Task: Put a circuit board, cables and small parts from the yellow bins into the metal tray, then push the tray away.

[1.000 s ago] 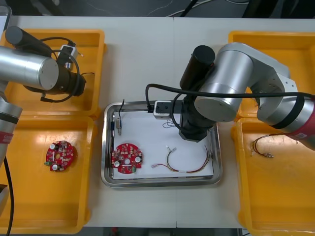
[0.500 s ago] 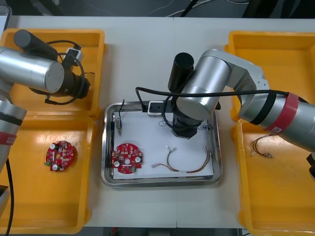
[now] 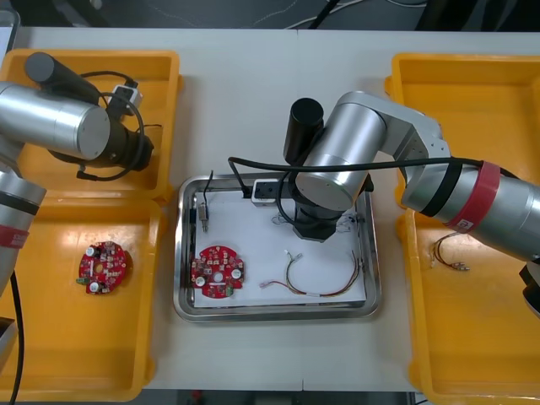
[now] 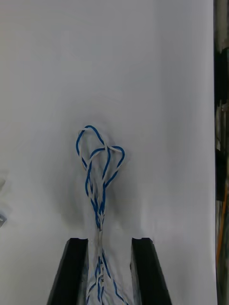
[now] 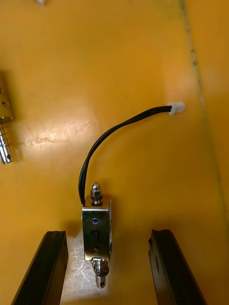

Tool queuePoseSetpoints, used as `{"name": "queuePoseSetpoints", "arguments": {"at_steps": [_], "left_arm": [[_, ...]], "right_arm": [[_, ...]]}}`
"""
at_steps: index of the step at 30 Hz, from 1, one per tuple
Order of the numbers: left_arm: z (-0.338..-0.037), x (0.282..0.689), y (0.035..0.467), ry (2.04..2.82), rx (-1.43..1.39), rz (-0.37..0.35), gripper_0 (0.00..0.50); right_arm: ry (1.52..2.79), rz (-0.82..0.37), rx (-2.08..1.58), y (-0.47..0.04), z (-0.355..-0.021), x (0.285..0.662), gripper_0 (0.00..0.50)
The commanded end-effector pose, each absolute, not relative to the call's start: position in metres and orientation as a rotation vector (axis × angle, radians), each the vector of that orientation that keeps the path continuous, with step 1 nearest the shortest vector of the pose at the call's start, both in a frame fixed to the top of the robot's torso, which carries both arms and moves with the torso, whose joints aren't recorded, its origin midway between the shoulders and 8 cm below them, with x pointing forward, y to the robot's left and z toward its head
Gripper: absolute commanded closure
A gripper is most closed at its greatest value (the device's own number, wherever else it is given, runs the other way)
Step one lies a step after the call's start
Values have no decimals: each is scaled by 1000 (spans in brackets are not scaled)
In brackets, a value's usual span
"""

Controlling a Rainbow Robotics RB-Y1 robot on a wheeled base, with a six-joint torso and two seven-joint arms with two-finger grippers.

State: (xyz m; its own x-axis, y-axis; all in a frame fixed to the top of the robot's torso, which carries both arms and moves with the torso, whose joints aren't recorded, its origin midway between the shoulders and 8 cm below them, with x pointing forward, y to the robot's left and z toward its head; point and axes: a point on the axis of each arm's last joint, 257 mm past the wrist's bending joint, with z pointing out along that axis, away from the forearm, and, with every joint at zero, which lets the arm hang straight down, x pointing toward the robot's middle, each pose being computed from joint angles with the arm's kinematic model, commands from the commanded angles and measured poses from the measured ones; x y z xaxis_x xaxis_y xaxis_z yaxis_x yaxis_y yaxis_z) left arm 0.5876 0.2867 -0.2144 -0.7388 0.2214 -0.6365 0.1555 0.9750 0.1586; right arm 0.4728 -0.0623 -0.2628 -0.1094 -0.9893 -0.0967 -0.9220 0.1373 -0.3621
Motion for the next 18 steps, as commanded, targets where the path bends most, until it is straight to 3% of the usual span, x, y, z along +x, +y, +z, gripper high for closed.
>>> {"name": "queuePoseSetpoints", "arguments": {"at_steps": [1,18], "left_arm": [[-184,594,276,2430,124,64,0],[-158,592,279,2464,79,51,0]], "right_arm": [[1985,-326,-1926,-40,-243,479,0],[2033,-306,-1874,-48,-200,475,0]]}}
